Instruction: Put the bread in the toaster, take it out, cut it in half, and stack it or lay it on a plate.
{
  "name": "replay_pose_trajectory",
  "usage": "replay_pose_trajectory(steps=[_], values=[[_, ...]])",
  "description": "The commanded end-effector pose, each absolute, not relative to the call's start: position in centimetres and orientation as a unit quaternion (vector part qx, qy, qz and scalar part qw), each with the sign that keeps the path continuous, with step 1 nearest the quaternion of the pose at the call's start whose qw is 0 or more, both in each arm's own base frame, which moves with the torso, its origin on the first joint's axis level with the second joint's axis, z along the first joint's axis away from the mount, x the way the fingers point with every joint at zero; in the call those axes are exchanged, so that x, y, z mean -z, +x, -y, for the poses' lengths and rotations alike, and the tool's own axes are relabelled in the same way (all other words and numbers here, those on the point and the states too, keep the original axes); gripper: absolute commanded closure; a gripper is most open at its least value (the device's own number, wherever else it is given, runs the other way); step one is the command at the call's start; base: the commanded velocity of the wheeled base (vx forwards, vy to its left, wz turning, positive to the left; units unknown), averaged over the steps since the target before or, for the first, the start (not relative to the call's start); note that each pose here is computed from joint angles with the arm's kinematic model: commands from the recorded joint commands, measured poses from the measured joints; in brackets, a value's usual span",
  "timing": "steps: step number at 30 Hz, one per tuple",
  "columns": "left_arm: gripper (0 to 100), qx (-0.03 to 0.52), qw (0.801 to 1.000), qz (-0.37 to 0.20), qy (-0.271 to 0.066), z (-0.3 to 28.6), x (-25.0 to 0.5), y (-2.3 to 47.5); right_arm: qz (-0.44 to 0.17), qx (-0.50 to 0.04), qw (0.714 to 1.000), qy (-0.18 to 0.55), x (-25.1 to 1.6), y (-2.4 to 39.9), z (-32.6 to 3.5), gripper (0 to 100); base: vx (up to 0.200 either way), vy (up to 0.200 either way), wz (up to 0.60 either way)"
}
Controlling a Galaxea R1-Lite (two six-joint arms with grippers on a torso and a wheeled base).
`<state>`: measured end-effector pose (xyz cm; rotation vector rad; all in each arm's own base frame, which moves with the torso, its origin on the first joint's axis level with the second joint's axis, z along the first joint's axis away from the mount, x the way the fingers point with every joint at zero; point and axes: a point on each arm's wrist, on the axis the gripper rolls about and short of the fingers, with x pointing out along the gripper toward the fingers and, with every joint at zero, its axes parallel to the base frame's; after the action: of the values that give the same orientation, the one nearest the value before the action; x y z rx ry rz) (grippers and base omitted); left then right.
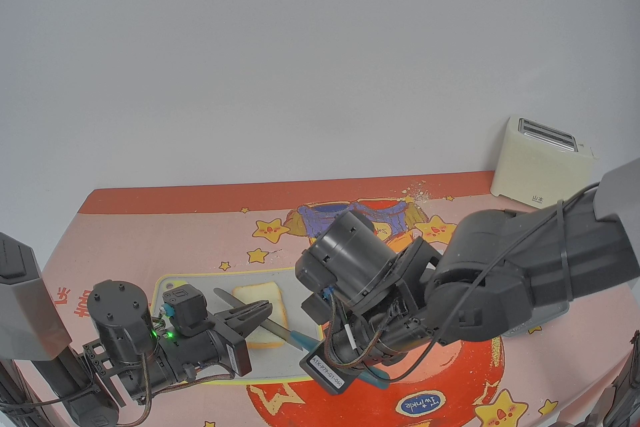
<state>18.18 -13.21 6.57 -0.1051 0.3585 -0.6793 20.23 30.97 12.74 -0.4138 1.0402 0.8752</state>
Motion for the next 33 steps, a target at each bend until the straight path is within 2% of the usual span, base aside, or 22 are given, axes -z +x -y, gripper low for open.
replay_pose_trajectory(steps=[1, 7, 14, 24, 32, 33], values=[[100, 0.331, 0.924, -0.185, -0.049, 13.2, -6.2, 18.1, -0.461, -0.411, 0.765, -0.181, -13.7, 20.1, -31.1, 100, 0.0, 0.0, 0.0], [100, 0.332, 0.925, -0.178, -0.051, 13.3, -6.4, 18.2, -0.465, -0.41, 0.763, -0.182, -13.5, 20.1, -31.1, 100, 0.0, 0.0, 0.0], [100, 0.334, 0.926, -0.165, -0.054, 13.3, -6.9, 18.3, -0.483, -0.402, 0.753, -0.194, -12.0, 20.0, -31.0, 100, 0.0, 0.0, 0.0], [100, 0.339, 0.928, -0.141, -0.06, 13.2, -7.7, 18.0, -0.485, -0.401, 0.753, -0.194, -11.8, 20.1, -31.1, 100, 0.0, 0.0, 0.0], [100, 0.348, 0.93, -0.086, -0.077, 12.6, -10.2, 17.2, -0.446, -0.415, 0.775, -0.169, -12.9, 20.2, -31.2, 100, 0.0, 0.0, 0.0], [100, 0.353, 0.93, -0.053, -0.086, 12.3, -11.6, 16.7, -0.436, -0.418, 0.781, -0.158, -13.3, 20.1, -31.1, 100, 0.0, 0.0, 0.0]])
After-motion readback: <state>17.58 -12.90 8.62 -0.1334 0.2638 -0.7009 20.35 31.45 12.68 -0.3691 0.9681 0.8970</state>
